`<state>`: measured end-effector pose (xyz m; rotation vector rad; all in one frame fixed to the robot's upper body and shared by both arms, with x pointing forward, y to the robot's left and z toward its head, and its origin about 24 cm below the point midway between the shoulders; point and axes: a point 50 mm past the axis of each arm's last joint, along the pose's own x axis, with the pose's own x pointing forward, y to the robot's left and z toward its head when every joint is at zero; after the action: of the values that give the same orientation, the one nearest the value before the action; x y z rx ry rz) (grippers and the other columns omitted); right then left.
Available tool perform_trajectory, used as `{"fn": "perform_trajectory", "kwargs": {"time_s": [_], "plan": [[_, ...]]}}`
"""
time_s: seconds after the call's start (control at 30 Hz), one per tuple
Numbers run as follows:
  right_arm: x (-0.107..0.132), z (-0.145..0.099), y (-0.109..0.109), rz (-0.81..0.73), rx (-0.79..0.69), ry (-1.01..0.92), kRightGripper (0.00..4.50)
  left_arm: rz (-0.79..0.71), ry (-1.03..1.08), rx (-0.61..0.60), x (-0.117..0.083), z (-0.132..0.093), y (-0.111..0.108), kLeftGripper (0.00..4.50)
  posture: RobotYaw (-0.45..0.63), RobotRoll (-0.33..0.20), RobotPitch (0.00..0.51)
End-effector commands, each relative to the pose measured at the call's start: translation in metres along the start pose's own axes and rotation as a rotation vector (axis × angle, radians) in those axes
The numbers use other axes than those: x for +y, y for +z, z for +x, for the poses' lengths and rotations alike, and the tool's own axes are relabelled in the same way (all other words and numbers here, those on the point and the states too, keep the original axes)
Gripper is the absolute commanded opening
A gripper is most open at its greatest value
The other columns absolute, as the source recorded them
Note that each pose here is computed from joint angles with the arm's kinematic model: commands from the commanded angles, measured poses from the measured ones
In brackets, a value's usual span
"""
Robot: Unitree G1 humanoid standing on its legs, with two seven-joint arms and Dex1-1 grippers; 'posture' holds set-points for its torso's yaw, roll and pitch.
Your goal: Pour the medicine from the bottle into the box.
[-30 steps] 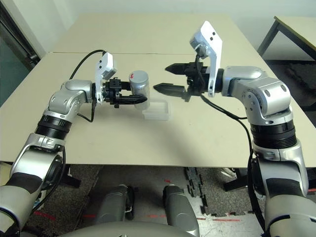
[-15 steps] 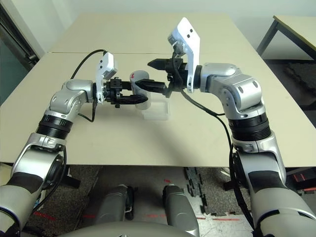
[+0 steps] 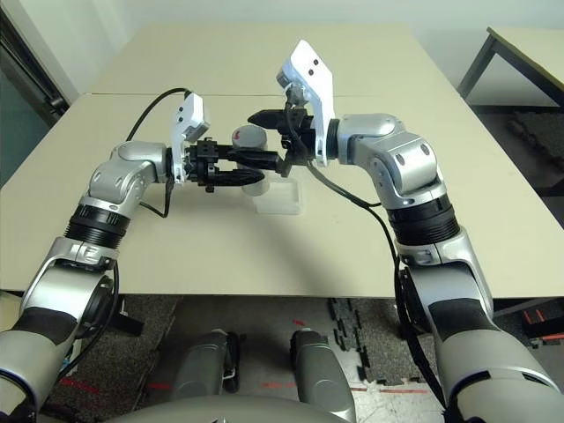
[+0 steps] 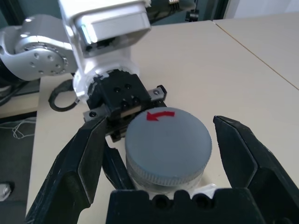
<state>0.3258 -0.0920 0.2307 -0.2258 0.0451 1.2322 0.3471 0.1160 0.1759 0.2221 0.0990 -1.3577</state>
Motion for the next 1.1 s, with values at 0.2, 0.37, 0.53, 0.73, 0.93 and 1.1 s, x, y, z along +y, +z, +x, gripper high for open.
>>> {"fn": "perform_trajectory", "kwargs": {"time_s": [0.2, 0.37, 0.53, 0.73, 0.93, 1.1], "plan": [[0.002, 0.004, 0.01, -0.023, -0.026, 0.022, 2.59, 0.013, -0.004, 0.028, -0.001, 0.001, -0.002, 2.45, 0.0, 0.0, 0.1], [0.003, 0.004, 0.016, -0.023, -0.046, 0.024, 2.59, 0.009, -0.004, 0.035, -0.002, 0.0, -0.006, 2.45, 0.0, 0.0, 0.095], [0.001, 0.002, 0.031, -0.011, -0.082, 0.028, 2.59, 0.003, -0.002, 0.052, -0.002, -0.001, -0.011, 2.45, -0.01, 0.0, 0.093], [-0.003, -0.001, 0.044, 0.04, -0.125, 0.007, 2.59, -0.002, -0.003, 0.063, -0.005, 0.0, -0.017, 2.45, -0.01, 0.0, 0.089], [-0.019, -0.007, 0.043, 0.055, -0.12, -0.12, 2.59, -0.01, 0.002, 0.07, -0.005, -0.001, -0.02, 2.45, -0.01, 0.0, 0.09], [-0.043, -0.016, 0.014, 0.03, -0.04, -0.329, 2.59, -0.007, 0.058, 0.054, 0.001, -0.003, -0.017, 2.45, -0.01, 0.0, 0.095]]}}
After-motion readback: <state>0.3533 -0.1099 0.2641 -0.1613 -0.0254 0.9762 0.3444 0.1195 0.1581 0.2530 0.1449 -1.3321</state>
